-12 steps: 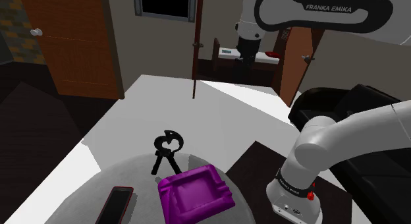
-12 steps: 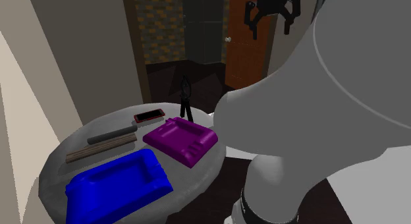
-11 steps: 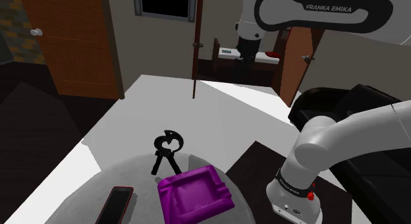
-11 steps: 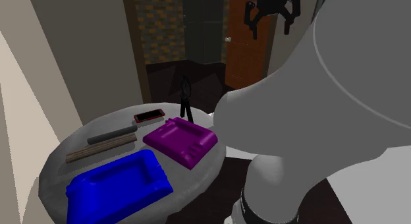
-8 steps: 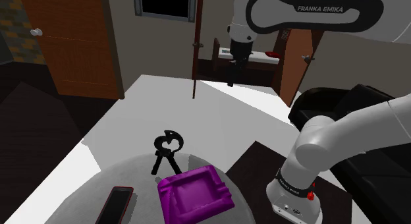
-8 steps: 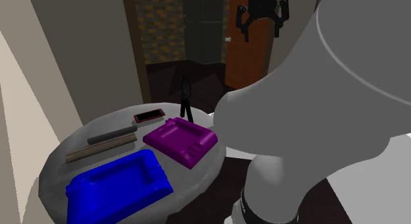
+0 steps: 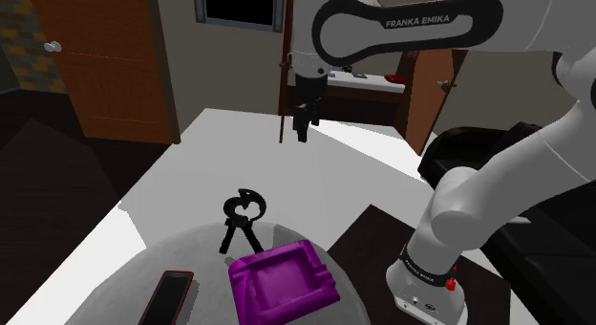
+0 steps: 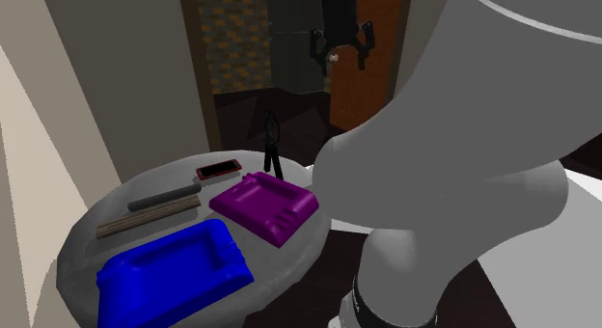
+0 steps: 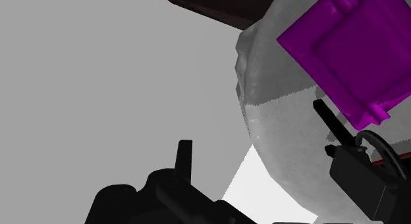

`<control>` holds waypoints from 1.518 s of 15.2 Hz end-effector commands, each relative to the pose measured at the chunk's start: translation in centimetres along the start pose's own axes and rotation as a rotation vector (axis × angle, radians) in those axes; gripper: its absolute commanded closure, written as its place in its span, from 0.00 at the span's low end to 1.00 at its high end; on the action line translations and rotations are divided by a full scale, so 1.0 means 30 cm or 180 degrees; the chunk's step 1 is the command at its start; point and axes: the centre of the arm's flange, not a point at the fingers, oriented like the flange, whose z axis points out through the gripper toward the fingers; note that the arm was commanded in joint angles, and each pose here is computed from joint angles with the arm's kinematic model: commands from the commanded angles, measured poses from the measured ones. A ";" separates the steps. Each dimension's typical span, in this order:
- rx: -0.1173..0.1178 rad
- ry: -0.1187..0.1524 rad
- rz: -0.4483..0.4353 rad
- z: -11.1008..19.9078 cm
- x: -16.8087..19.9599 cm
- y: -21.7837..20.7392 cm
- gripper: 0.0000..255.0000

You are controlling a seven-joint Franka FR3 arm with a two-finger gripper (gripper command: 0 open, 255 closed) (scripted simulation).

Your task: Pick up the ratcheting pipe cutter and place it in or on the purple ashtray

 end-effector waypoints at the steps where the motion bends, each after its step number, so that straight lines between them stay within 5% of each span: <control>1: 0.0012 -0.0030 -0.0121 0.020 0.053 -0.074 0.00; 17: 0.0089 -0.0265 -0.1058 0.202 0.380 -0.669 0.00; 23: 0.0089 -0.0265 -0.1058 0.307 0.371 -0.671 0.00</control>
